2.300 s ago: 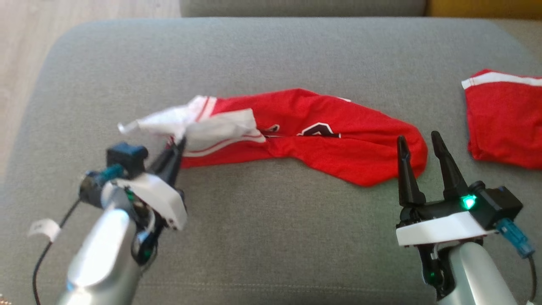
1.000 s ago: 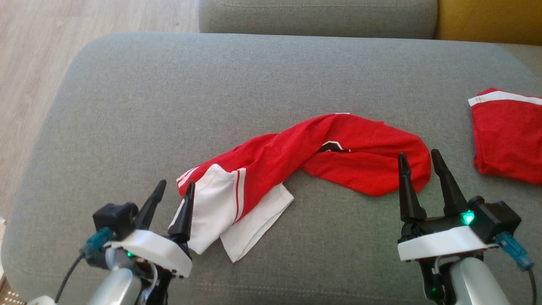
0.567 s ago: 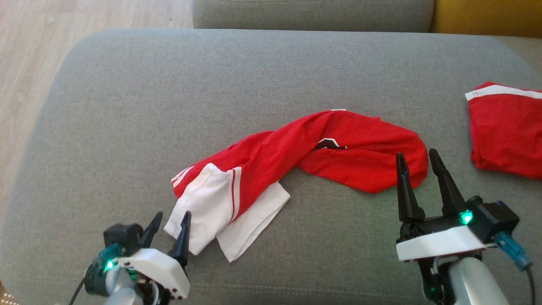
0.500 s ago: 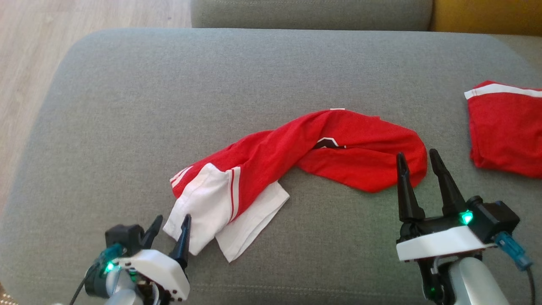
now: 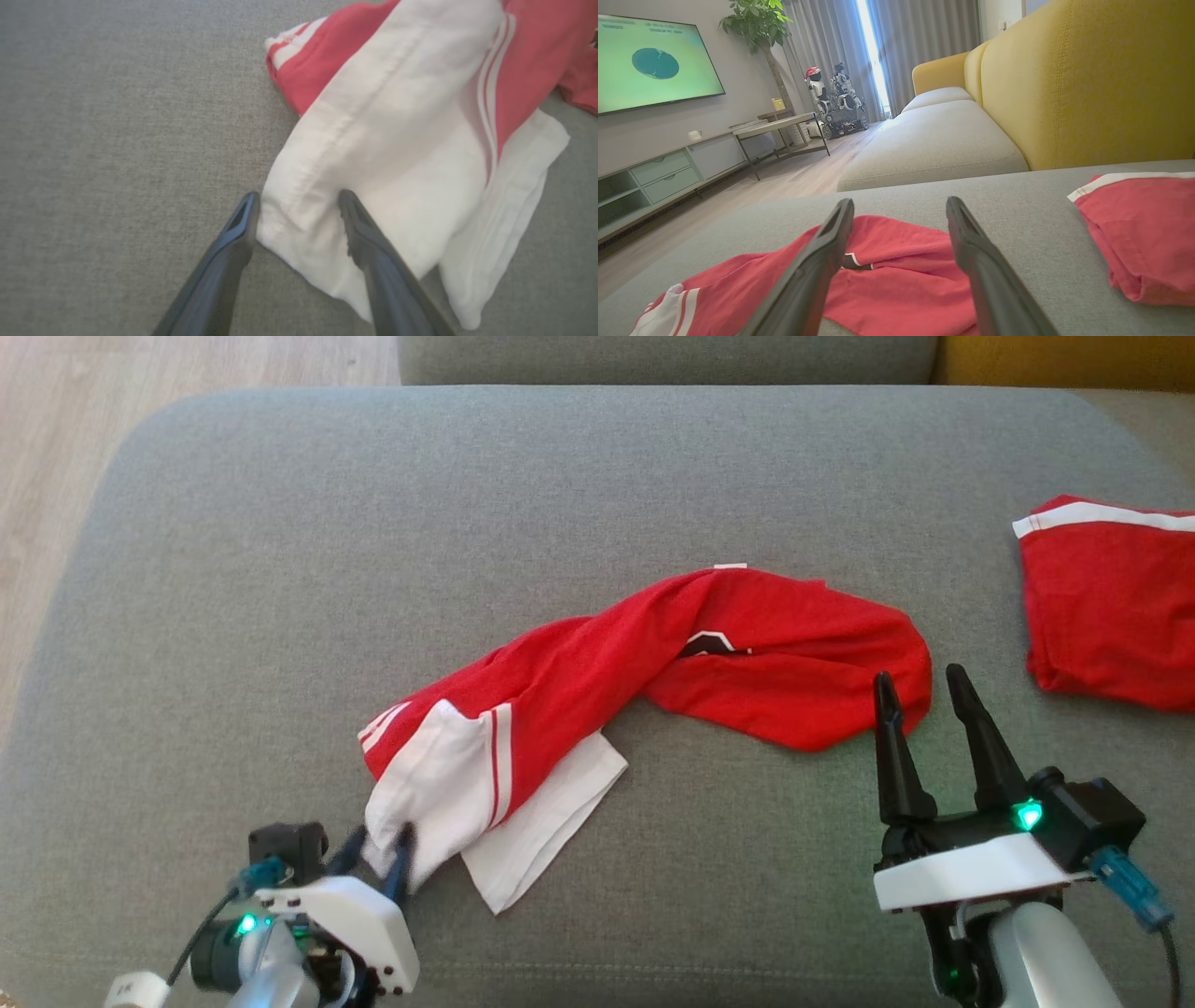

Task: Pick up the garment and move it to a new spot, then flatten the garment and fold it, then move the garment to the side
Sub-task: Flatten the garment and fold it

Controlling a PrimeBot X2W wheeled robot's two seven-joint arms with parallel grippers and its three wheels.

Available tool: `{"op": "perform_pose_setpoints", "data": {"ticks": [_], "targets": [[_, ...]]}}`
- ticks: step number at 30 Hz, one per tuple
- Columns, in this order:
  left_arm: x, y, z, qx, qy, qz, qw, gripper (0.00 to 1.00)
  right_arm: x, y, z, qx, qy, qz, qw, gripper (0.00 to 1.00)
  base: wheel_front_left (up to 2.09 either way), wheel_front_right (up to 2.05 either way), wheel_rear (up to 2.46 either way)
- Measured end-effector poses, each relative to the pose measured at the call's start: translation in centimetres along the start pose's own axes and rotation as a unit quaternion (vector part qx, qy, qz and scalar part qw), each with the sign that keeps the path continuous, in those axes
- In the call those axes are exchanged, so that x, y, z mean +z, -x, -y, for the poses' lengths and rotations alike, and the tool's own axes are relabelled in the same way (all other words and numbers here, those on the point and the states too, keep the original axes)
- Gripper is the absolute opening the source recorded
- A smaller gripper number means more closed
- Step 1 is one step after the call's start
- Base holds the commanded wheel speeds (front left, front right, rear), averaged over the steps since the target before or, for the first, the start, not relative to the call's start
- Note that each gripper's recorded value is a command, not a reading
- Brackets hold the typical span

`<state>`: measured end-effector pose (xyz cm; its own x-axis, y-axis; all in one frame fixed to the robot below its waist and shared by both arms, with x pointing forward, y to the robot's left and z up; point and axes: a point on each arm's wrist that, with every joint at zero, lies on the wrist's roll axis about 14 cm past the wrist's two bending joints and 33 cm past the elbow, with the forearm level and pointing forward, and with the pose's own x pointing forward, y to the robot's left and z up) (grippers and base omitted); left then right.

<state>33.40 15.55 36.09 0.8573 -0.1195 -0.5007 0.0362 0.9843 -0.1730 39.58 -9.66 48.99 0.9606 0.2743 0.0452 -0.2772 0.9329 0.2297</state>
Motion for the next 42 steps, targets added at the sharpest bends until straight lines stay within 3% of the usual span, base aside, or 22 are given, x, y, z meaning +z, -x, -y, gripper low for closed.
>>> {"op": "perform_pose_setpoints", "data": {"ticks": [6,13,20,28,34,42], "targets": [[1.0,-0.2,0.0,0.000,0.002,0.023,1.000,0.00,0.0,0.0,0.1,-0.002,0.000,0.000,1.000,1.00,0.00,0.00,0.00],[7.1,0.4,-0.8,0.011,-0.020,0.136,0.990,0.00,0.2,0.0,-0.1,0.001,-0.001,0.002,1.000,1.00,0.00,0.00,0.00],[16.2,1.0,1.0,-0.027,-0.096,0.259,0.961,0.00,0.1,0.3,0.1,-0.004,-0.003,0.001,1.000,1.00,0.00,0.00,0.00],[26.2,-1.7,3.9,-0.071,-0.213,0.312,0.923,0.00,0.6,-0.3,1.1,-0.015,-0.002,0.010,1.000,1.00,0.00,0.00,0.00],[31.7,-7.3,3.4,-0.052,-0.290,0.291,0.910,0.00,0.8,-0.7,2.9,-0.037,-0.006,0.013,0.999,1.00,0.00,0.00,0.00],[32.1,-16.1,1.4,-0.021,-0.318,0.212,0.924,0.00,0.1,-0.4,5.4,-0.072,-0.012,0.004,0.997,1.00,0.00,0.00,0.00]]}}
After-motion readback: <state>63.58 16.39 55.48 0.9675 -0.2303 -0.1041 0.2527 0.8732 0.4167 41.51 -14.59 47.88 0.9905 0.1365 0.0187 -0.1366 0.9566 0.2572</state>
